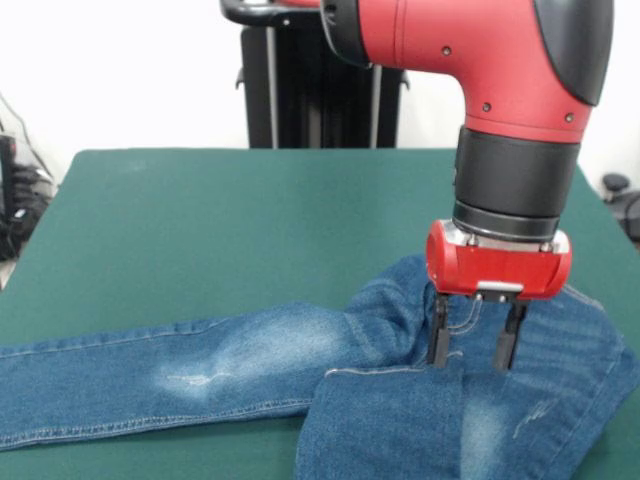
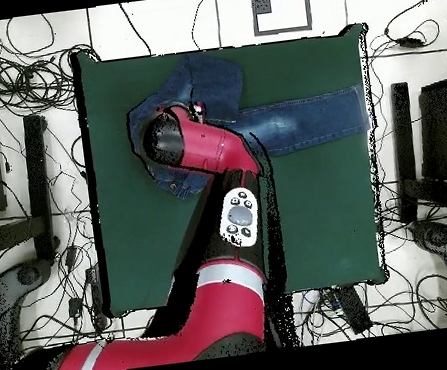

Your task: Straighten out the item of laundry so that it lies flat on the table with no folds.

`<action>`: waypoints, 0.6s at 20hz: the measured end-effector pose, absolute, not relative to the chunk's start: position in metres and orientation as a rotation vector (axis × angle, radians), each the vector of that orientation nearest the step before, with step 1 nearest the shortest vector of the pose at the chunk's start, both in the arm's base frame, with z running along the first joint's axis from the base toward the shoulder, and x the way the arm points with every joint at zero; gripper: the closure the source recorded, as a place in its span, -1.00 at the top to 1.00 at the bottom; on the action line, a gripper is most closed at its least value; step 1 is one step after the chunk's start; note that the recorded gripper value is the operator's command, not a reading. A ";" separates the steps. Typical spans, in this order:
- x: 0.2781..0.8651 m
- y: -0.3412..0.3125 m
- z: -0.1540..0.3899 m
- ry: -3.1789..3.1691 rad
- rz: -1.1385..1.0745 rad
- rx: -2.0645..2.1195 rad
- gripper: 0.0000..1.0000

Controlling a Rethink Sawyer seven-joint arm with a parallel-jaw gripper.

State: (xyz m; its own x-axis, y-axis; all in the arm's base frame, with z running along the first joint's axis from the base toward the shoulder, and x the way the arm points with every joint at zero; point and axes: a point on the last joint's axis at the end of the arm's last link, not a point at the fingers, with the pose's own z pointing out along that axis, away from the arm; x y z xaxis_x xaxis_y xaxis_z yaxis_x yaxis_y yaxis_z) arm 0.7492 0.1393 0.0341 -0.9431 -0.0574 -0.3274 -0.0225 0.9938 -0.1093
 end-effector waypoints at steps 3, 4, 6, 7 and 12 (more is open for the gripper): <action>0.758 0.139 0.038 2.800 -0.149 -0.085 1.00; 0.761 0.140 0.039 2.800 -0.148 -0.094 1.00; 0.767 0.141 0.040 2.802 -0.143 -0.104 1.00; 0.768 0.141 0.039 2.803 -0.142 -0.105 1.00; 0.775 0.140 0.030 2.819 -0.134 -0.115 1.00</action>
State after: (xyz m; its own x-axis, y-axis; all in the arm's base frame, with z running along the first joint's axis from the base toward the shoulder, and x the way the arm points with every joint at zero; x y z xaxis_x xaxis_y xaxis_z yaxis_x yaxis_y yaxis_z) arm 0.7754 0.1402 0.0304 -0.9469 -0.0942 -0.3074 -0.0646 0.9923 -0.1053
